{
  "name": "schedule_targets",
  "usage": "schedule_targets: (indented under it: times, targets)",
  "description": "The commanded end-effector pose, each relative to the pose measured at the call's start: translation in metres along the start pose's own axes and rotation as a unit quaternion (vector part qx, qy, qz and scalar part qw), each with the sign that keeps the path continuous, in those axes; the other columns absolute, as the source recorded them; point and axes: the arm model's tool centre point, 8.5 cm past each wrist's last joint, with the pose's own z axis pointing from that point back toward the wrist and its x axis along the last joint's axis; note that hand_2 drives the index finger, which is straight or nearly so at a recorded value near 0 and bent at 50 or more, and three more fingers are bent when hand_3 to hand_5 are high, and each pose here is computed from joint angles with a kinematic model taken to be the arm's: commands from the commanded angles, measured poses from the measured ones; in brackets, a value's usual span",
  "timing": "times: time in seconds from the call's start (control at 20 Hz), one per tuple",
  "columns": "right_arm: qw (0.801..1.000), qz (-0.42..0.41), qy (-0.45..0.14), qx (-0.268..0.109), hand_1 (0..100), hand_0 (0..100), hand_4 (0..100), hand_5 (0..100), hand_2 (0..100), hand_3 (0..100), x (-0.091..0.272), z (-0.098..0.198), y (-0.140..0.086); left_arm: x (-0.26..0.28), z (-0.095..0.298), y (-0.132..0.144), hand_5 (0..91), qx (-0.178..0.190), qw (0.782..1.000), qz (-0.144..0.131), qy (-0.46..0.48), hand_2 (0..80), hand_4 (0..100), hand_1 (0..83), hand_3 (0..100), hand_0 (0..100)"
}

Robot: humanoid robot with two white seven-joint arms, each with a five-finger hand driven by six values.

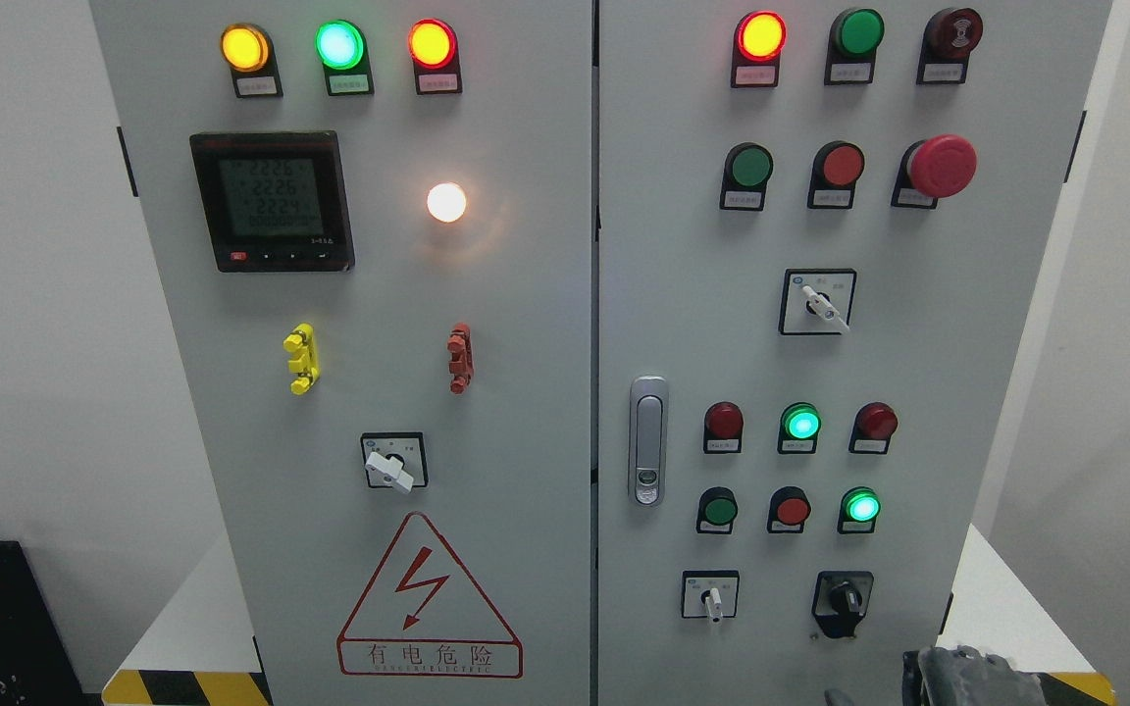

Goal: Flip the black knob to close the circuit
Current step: 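Raise the right hand toward the black rotary knob at the cabinet bottom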

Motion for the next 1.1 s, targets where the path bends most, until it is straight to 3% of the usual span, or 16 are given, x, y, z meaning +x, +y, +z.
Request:
schedule_targets:
  times: [0.0,1.05]
  targets:
    - [0.999,0.015,0.001,0.029,6,0,80,83,86,100,0.002,-0.013,0.026,-0.01,0.0,0.001,0.0,0.001,1.0,0.011,0.0,0.0,3,0.0,5,0]
    - [0.999,0.002,0.031,0.023,7,0,79,83,86,100,-0.007,-0.043,0.027,-0.01,0.0,0.0,0.0,0.0,1.0,0.011,0.0,0.0,3,0.0,5,0]
